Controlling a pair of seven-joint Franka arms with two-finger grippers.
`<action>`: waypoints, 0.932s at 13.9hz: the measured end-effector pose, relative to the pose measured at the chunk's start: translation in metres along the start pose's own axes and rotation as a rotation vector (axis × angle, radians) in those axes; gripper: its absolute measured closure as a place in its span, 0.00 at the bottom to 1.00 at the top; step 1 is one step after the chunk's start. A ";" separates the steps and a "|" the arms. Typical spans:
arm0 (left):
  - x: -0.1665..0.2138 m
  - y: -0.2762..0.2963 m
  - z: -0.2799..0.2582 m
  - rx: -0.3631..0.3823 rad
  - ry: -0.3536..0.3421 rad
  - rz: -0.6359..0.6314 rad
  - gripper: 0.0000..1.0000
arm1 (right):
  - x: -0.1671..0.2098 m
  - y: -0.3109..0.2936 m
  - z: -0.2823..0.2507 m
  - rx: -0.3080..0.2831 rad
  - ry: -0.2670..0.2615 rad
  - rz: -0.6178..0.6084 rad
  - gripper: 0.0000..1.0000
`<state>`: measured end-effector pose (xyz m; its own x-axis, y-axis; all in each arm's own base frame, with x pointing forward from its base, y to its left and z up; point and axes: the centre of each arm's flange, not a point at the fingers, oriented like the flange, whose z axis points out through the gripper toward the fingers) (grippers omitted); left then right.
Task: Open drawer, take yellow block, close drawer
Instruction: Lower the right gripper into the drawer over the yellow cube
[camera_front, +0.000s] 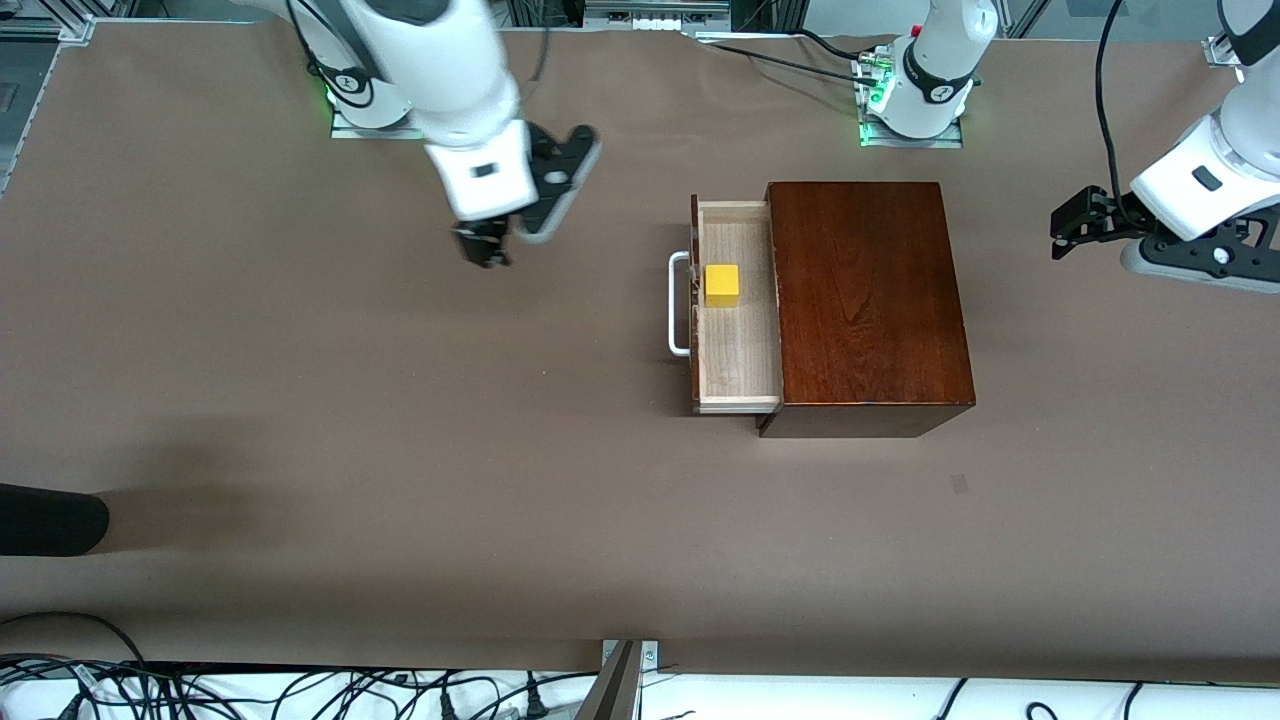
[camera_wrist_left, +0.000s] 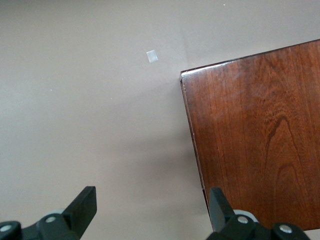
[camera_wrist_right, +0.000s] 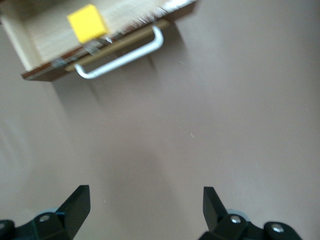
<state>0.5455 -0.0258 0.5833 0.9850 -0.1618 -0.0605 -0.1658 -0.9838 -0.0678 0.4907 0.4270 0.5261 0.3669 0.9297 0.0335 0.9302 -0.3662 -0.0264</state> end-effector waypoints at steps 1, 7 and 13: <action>0.000 -0.002 0.002 -0.001 -0.004 -0.026 0.00 | 0.022 -0.016 0.010 0.002 0.014 -0.049 0.00; 0.002 -0.003 0.006 -0.002 -0.013 -0.055 0.00 | 0.133 -0.116 0.094 -0.030 0.080 -0.300 0.00; 0.002 -0.001 0.006 -0.004 -0.012 -0.053 0.00 | 0.158 -0.130 0.156 -0.093 0.073 -0.481 0.00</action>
<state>0.5472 -0.0247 0.5771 0.9917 -0.1085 -0.0691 -0.1131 -0.9913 -0.0671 0.4260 0.6280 0.3791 -0.1072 0.9902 0.0896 0.9903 0.0983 0.0986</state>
